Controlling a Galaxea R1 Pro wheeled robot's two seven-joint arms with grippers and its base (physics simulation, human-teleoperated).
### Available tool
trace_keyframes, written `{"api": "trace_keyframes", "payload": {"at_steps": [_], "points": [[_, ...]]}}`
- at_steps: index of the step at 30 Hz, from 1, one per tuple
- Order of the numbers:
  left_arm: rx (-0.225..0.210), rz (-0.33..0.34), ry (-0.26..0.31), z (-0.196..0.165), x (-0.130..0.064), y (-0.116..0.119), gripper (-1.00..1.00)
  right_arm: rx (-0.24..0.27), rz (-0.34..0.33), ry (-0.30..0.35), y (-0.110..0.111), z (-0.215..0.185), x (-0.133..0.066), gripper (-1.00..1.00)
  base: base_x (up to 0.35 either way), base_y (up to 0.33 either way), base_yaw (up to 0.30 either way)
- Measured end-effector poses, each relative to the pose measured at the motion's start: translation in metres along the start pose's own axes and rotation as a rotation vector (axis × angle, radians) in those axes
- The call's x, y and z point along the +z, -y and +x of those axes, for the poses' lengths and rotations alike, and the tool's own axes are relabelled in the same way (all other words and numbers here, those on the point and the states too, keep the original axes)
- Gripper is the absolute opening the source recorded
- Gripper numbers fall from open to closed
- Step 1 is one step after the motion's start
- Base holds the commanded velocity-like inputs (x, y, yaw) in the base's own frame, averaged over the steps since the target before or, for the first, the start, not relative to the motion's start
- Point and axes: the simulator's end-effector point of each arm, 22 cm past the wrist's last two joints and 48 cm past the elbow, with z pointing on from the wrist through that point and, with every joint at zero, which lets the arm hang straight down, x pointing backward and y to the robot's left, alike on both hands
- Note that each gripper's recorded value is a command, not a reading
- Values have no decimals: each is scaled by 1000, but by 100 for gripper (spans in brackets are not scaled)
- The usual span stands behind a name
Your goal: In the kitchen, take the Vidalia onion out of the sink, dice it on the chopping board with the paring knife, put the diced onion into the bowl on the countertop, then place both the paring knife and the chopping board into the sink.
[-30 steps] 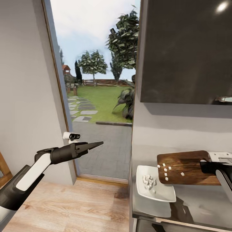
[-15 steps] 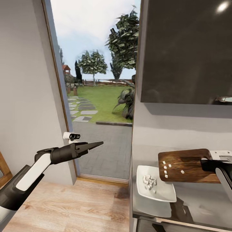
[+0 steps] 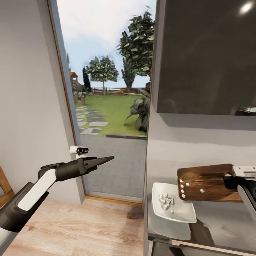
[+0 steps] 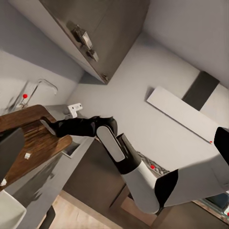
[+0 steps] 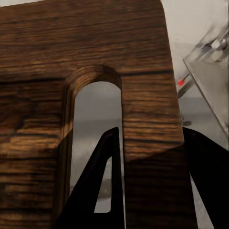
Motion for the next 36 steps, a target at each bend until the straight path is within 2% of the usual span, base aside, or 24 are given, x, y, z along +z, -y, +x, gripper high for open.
{"api": "trace_keyframes", "payload": {"at_steps": [1,3,6,29,33,35,36], "points": [[0,0,0,0,0,0,100,-16,17,1,0,0,0,-100,0,0,0],[0,0,0,0,0,0,100,-23,-3,0,-12,1,-1,-100,0,0,0],[0,0,0,0,0,0,100,-45,9,1,-15,2,-1,-100,0,0,0],[1,4,-1,0,0,1,100,-52,7,1,-19,2,-2,-100,0,0,0],[2,4,-1,0,1,2,100,-47,-40,2,-28,2,-2,-100,0,0,0],[2,3,0,0,1,1,100,-24,-134,0,-45,2,-4,-100,0,0,0],[2,3,-1,0,1,1,100,-9,-160,3,-46,0,-4,-100,0,0,0]]}}
